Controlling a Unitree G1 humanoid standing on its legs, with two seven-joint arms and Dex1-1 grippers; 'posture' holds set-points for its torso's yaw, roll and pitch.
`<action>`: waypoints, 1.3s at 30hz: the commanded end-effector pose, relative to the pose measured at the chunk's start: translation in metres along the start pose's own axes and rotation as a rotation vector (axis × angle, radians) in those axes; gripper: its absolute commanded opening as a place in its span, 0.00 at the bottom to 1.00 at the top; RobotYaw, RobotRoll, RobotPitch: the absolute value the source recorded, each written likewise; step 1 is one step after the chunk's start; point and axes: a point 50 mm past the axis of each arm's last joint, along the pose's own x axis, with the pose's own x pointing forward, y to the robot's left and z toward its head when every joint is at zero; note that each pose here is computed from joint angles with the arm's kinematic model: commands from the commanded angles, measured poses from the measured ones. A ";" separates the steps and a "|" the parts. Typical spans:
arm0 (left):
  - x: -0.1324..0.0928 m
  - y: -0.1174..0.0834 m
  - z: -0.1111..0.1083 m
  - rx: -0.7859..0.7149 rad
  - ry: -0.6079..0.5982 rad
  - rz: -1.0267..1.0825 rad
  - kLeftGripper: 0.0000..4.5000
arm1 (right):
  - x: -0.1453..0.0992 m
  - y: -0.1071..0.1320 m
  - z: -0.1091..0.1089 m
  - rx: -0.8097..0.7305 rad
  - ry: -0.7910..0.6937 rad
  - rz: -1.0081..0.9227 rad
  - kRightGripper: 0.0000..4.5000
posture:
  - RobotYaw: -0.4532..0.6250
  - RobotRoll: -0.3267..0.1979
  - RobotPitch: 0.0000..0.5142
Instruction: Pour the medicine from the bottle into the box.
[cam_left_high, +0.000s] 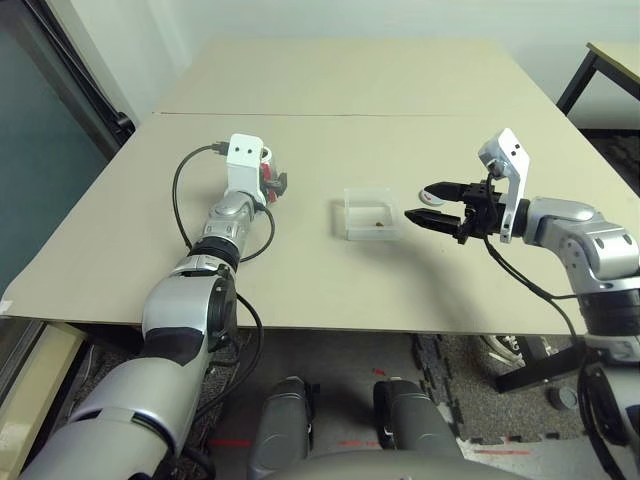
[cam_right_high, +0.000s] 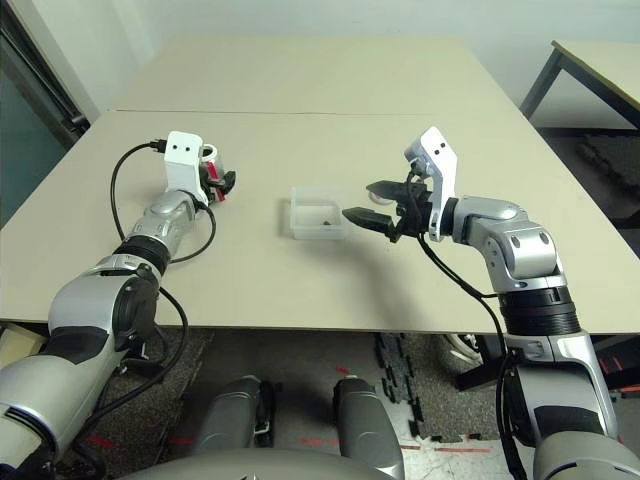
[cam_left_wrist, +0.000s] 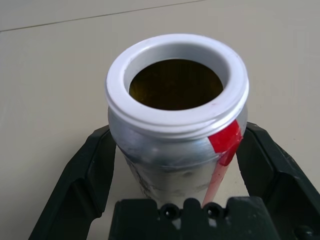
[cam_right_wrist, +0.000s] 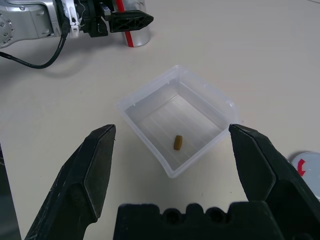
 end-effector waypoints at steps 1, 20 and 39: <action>-0.001 0.003 0.000 0.018 -0.011 0.001 0.99 | 0.000 0.003 0.001 0.003 -0.008 0.007 1.00 | 0.41 0.62 0.15; -0.007 0.001 -0.017 0.055 -0.030 -0.021 0.99 | -0.001 0.006 -0.003 0.027 -0.018 0.006 1.00 | 0.44 0.62 0.19; -0.029 0.001 -0.017 -0.019 -0.182 -0.013 0.99 | -0.003 0.006 -0.007 0.051 -0.026 -0.006 1.00 | 0.46 0.62 0.21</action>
